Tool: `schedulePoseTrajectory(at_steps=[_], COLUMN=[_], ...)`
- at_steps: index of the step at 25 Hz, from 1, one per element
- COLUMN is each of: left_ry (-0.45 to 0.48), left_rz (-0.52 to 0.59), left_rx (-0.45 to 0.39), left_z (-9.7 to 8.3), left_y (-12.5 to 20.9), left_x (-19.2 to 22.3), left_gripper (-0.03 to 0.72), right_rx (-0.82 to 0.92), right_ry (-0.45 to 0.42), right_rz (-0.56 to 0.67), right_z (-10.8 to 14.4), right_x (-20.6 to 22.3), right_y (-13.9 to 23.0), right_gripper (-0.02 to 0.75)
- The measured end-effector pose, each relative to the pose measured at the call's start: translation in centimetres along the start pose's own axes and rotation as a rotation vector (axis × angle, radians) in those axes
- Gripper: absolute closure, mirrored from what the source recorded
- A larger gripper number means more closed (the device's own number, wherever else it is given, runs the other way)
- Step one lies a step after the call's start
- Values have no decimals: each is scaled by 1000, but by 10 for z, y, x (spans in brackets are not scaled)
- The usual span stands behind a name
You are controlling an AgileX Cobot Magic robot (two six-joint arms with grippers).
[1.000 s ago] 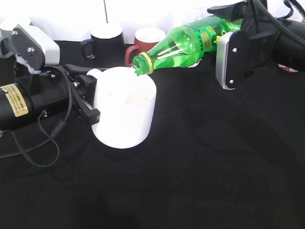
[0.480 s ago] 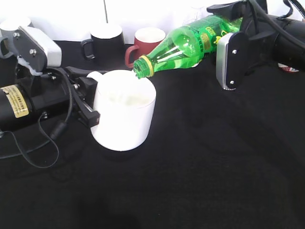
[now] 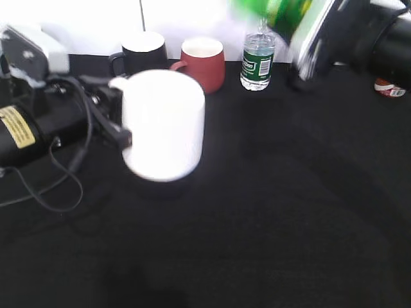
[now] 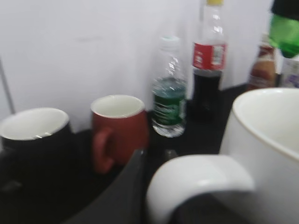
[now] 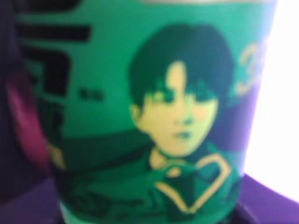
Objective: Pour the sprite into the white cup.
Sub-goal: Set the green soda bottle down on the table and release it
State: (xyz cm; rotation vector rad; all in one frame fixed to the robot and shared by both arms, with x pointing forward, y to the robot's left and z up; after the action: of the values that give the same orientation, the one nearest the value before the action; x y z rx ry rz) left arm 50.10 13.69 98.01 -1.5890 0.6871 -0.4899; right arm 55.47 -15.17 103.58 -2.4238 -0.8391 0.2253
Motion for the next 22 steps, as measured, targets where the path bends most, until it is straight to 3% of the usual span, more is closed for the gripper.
schedulePoseTrajectory(at_steps=[3, 5, 7, 11, 13, 16, 22], left_ry=[-81, -165, -280, -550, -628, -694, -700], left_rz=[-53, -88, -126, -180, -184, -202, -197], left_rx=[-24, -11, -16, -48, -50, -48, -40], left_z=[9, 19, 39, 115, 148, 193, 248], left_y=[-6, -9, -14, -12, -9, -4, 16], left_x=[-1, -2, -8, -30, -27, -11, 43], left_gripper=[614, 614, 614, 614, 614, 614, 614], right_rx=[565, 756, 796, 854, 875, 861, 844], right_ry=[126, 168, 173, 204, 228, 267, 269], right_rz=[5, 18, 44, 105, 114, 135, 139], right_z=[-13, -16, -15, -15, -17, -20, -20], right_x=[-1, -1, -1, -2, -3, -4, -4], right_y=[4, 8, 11, 19, 21, 25, 25], right_gripper=[351, 351, 351, 351, 353, 353, 353])
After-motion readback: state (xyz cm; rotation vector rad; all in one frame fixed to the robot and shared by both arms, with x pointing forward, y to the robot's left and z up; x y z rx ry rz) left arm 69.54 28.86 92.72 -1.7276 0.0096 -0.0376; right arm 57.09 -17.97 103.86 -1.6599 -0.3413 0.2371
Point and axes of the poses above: a point on each arm's last joint axis where the gripper is mounted, x pointing out along that axis toward the gripper, z along the wrist's bending axis when the last joint is at zero, y = z × x, the point moved 2 cm from there along x, pointing out along that axis toward the gripper, and after that the axes turned 8 degrees about -x, right-handed, at the moved point
